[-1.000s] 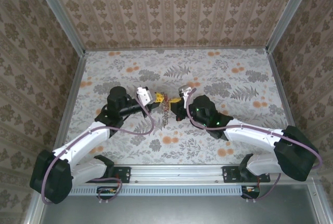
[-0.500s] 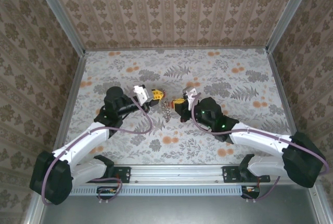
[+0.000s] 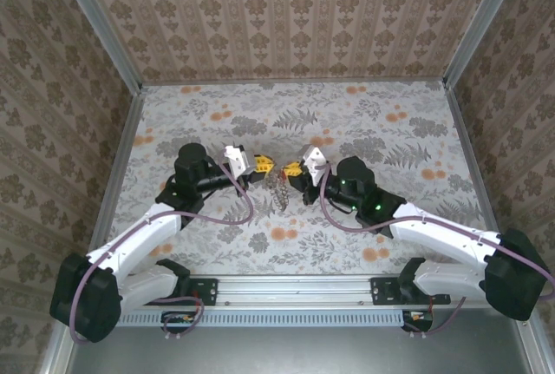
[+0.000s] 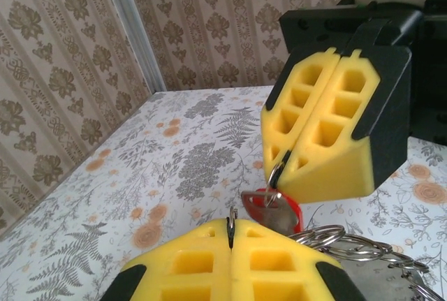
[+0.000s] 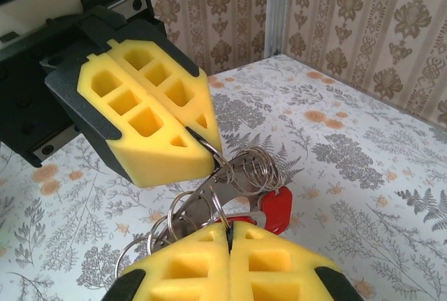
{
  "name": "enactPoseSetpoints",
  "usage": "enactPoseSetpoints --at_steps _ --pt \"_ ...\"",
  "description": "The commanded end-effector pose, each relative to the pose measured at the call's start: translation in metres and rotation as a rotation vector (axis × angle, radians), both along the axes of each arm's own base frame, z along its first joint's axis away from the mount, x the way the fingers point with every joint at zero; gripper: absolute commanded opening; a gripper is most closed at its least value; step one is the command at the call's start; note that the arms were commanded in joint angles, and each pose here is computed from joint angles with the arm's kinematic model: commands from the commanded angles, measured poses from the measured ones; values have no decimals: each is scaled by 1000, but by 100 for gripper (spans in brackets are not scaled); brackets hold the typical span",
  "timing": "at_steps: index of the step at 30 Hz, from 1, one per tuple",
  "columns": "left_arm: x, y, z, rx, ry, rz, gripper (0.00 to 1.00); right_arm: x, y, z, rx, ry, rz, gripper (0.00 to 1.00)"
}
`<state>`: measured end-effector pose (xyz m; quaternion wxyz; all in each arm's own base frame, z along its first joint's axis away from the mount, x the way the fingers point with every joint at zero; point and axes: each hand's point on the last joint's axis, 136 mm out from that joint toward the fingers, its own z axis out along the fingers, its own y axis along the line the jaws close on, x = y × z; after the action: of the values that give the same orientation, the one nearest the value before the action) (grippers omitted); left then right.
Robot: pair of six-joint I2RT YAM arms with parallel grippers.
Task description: Put the keys on the keyring
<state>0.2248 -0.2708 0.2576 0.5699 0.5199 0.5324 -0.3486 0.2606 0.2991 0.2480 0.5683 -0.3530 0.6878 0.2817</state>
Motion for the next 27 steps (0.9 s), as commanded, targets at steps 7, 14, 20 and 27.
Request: enactPoseSetpoints --at_steps 7,14,20,27 --pt "-32 -4 30 27 -141 -173 0 -8 -9 -4 -243 -128 74 0" --pt "-44 -5 33 45 -184 -238 0 -11 -10 7 -212 -148 81 0" --pt "-61 -4 36 80 -225 -332 0 -22 -12 14 -250 -227 140 0" --pt "-68 -4 36 95 -257 -381 0 -36 -13 26 -293 -313 208 0"
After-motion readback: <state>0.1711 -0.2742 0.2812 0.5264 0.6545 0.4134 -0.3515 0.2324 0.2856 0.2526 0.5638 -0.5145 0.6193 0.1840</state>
